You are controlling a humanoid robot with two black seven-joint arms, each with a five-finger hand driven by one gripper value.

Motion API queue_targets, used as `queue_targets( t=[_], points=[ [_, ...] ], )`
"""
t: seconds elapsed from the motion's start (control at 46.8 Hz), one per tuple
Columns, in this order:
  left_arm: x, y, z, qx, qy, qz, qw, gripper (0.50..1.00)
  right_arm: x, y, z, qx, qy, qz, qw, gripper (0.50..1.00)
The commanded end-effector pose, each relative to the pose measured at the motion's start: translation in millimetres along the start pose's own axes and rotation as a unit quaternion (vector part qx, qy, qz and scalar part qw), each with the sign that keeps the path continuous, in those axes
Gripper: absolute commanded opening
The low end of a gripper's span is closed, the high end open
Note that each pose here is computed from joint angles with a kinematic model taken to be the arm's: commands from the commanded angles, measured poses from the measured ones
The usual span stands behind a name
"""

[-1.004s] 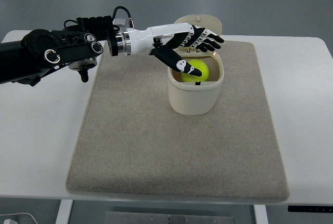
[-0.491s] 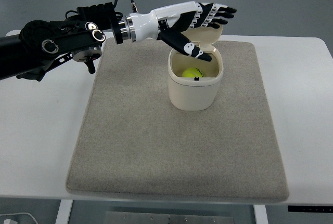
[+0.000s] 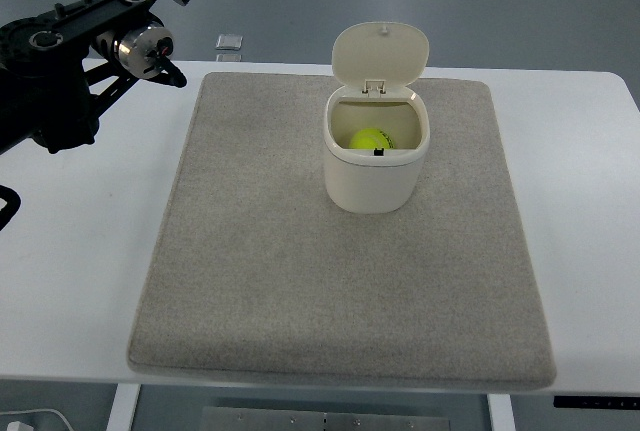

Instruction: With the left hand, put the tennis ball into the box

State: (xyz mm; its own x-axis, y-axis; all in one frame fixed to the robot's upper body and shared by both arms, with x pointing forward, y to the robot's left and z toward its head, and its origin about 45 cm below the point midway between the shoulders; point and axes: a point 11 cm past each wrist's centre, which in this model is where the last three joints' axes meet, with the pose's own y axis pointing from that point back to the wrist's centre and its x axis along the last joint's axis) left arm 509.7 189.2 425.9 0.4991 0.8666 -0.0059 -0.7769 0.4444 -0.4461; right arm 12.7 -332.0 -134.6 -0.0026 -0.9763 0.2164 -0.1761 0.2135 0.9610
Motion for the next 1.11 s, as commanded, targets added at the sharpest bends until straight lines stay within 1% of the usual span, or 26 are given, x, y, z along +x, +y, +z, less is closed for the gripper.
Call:
queue_targets(
  t=[0.0,0.064,0.149,0.278,0.342,0.491,0.641,0.833,1.025,1.089],
  points=[
    [33,6,0,-0.007,0.040,0.070,0.997,0.943,0,0,0,0.000,0.000,0.000,1.000,0.938],
    [54,12,-2,-0.010,0.058,0.110,0.992,0.943,0,0,0,0.000,0.000,0.000,1.000,0.938],
    [73,30,-18,-0.001,0.077,0.146,0.986,0.943,0,0,0,0.000,0.000,0.000,1.000,0.938],
    [88,50,-33,0.009,0.083,0.159,0.984,0.943,0,0,0,0.000,0.000,0.000,1.000,0.938],
    [98,61,-38,0.007,0.082,0.167,0.982,0.943,0,0,0,0.000,0.000,0.000,1.000,0.938],
    [115,77,-43,0.008,0.088,0.168,0.982,0.939,0,0,0,0.000,0.000,0.000,1.000,0.938],
    [105,86,-71,0.019,0.112,0.185,0.976,0.941,0,0,0,0.000,0.000,0.000,1.000,0.938],
    [88,89,-99,0.041,0.116,0.209,0.970,0.943,0,0,0,0.000,0.000,0.000,1.000,0.938],
    [74,84,-110,0.050,0.119,0.215,0.968,0.945,0,0,0,0.000,-0.001,0.000,1.000,0.938],
    [75,84,-110,0.049,0.118,0.219,0.967,0.945,0,0,0,0.000,0.000,0.000,1.000,0.938]
  ],
)
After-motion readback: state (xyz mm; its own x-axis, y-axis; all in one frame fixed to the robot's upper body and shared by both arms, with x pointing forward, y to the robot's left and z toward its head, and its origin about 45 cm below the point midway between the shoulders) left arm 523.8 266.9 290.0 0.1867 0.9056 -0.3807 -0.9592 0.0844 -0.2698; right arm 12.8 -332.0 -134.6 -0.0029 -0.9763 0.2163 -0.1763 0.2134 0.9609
